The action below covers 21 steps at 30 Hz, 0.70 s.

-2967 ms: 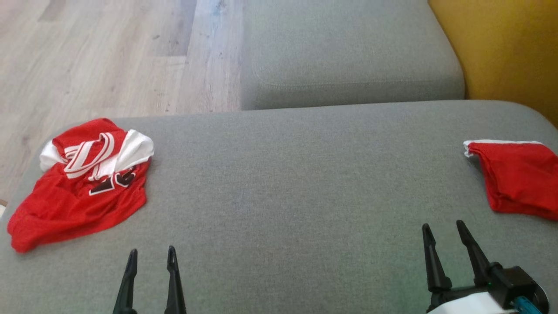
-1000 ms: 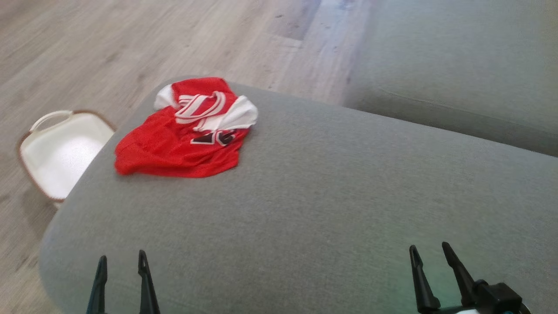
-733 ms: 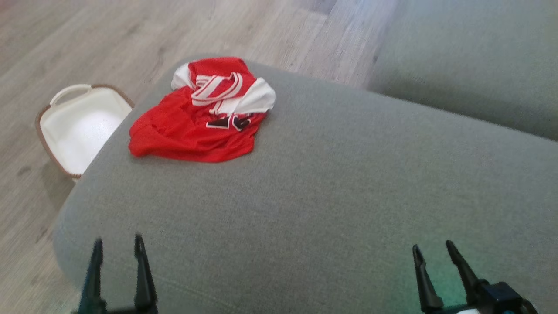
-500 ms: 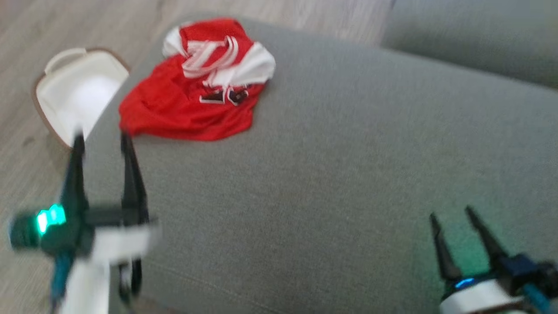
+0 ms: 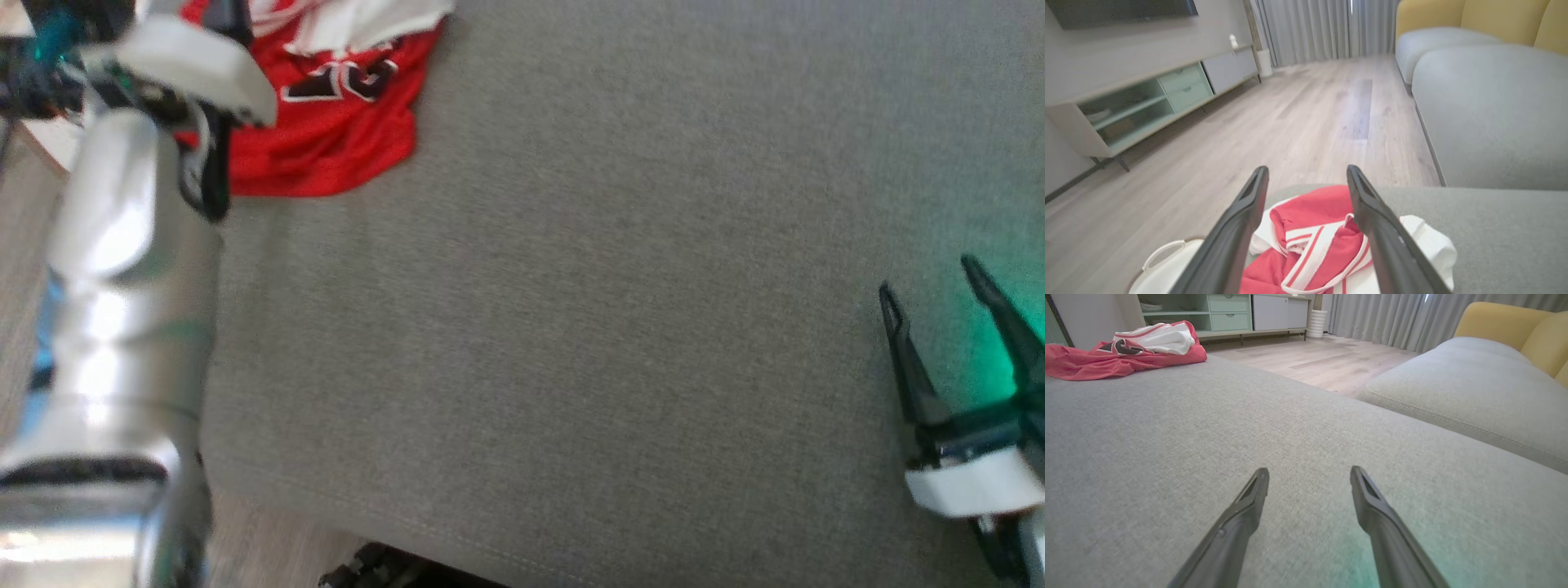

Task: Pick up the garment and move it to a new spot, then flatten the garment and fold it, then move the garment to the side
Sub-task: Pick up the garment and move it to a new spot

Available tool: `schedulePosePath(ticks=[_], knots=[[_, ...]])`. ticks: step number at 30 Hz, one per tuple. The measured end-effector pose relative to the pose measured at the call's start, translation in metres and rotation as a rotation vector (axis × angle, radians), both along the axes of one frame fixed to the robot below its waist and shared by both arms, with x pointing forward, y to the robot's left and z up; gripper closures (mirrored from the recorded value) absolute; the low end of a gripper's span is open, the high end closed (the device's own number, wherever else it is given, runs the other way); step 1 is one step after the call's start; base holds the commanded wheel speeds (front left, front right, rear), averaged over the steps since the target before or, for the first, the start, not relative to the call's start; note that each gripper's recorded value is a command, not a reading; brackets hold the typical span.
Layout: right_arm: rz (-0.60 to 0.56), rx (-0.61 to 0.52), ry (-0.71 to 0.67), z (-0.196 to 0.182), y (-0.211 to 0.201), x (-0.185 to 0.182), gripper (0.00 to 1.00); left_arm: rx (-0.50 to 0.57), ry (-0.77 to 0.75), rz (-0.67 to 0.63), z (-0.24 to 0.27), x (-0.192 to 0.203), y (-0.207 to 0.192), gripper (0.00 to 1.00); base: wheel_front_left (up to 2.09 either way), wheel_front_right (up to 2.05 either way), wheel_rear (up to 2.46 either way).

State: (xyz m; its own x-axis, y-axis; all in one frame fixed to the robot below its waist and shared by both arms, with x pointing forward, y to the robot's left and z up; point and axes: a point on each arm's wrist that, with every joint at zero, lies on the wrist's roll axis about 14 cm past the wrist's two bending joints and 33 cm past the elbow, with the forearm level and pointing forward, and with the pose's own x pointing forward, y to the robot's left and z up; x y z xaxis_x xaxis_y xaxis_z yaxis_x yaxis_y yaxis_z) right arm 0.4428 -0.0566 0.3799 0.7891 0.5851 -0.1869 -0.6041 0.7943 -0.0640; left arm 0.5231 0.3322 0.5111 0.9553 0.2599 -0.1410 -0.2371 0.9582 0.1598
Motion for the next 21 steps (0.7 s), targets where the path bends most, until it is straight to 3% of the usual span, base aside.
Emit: schedulePosePath(ticks=[5, 10, 14, 15, 16, 17, 21], knots=[[-0.007, 0.011, -0.031, 0.001, -0.003, 0.017, 0.0, -0.059, 0.246, 0.043, -0.063, 0.02, 0.012, 0.0, 0.0, 0.0, 0.0], [-0.049, -0.003, -0.031, -0.003, -0.02, 0.02, 0.0, -0.139, 0.437, 0.084, -0.133, 0.012, 0.01, 0.0, 0.0, 0.0, 0.0], [-0.079, -0.018, -0.03, -0.009, -0.032, 0.022, 0.0, -0.166, 0.514, 0.083, -0.164, 0.014, 0.003, 0.0, 0.0, 0.0, 0.0], [-0.085, -0.02, -0.03, -0.01, -0.034, 0.023, 0.0, -0.179, 0.522, 0.084, -0.168, 0.018, 0.001, 0.29, 0.0, 0.0, 0.0], [-0.091, -0.021, -0.03, -0.01, -0.036, 0.024, 0.0, -0.182, 0.529, 0.082, -0.17, 0.021, 0.0, 0.29, 0.0, 0.0, 0.0], [-0.095, -0.023, -0.03, -0.011, -0.038, 0.024, 0.0, -0.182, 0.531, 0.078, -0.17, 0.024, 0.0, 0.99, 0.0, 0.0, 0.0], [-0.092, -0.027, -0.035, -0.011, -0.037, 0.024, 0.0, -0.158, 0.485, 0.05, -0.164, 0.032, -0.002, 1.0, 0.0, 0.0, 0.0]])
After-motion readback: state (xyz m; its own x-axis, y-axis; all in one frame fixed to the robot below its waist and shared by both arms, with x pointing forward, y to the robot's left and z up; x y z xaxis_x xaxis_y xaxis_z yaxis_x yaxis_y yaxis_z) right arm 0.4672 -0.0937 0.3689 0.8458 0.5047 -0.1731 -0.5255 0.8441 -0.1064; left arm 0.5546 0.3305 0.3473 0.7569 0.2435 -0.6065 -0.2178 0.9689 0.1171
